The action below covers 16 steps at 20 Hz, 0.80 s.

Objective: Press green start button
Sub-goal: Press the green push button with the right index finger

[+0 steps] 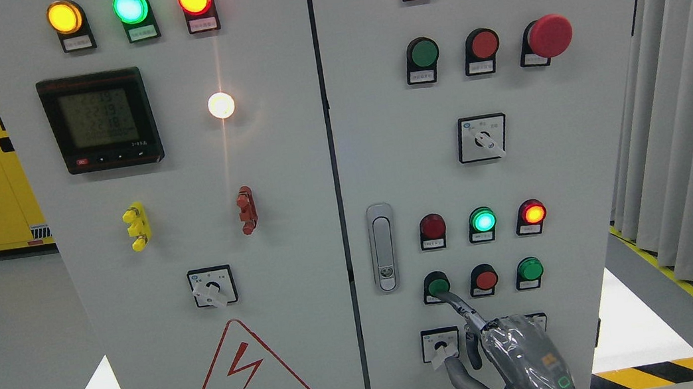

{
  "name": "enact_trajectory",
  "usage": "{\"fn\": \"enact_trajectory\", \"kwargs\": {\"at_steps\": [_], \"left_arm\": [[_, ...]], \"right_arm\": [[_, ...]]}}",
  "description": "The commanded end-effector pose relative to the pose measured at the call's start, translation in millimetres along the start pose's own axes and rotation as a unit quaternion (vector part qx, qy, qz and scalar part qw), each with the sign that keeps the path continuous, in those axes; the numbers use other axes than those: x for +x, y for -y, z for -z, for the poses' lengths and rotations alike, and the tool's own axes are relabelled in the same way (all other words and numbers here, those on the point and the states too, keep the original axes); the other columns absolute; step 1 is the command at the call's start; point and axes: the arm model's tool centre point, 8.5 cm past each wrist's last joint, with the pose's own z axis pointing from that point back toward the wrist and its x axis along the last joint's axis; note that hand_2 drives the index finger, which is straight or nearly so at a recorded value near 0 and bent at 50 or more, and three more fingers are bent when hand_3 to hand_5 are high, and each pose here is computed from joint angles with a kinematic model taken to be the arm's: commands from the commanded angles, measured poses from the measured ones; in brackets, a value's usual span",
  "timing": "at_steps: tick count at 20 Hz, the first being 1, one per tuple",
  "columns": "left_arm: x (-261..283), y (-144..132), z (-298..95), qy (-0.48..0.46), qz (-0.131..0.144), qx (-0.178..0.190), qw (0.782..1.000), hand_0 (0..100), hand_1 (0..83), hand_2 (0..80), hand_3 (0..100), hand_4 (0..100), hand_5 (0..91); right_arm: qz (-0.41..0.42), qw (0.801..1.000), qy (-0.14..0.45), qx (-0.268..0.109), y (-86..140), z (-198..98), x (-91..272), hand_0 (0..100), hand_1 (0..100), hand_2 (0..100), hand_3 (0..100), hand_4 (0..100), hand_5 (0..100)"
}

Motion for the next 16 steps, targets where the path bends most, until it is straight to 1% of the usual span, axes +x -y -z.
{"fn": "enact_trajectory", "kwargs": {"at_steps": [1,11,16], "left_arm": [[0.0,0.0,0.0,0.000,0.000,0.000,1.000,12,55.6,0.0,0,0,0.0],[0.6,0.0,0.1,0.001,0.000,0.000,1.000,12,55.6,0.0,0,0,0.0],[0.6,0.0,0.1,0.001,0.000,0.000,1.000,12,55.6,0.0,0,0,0.0]], "right_arm": [[0.005,1.000,-0.009,0.011,-7.4,2.3,-7.1,67,79,0,89,100,97],[0.007,1.000,-0.010,0.007,-5.2,3.5,-8.4,69,79,0,89,100,97],[0.006,1.000,-0.002,-0.006,1.3,3.7,-4.0,70,80,0,88,100,97]]}}
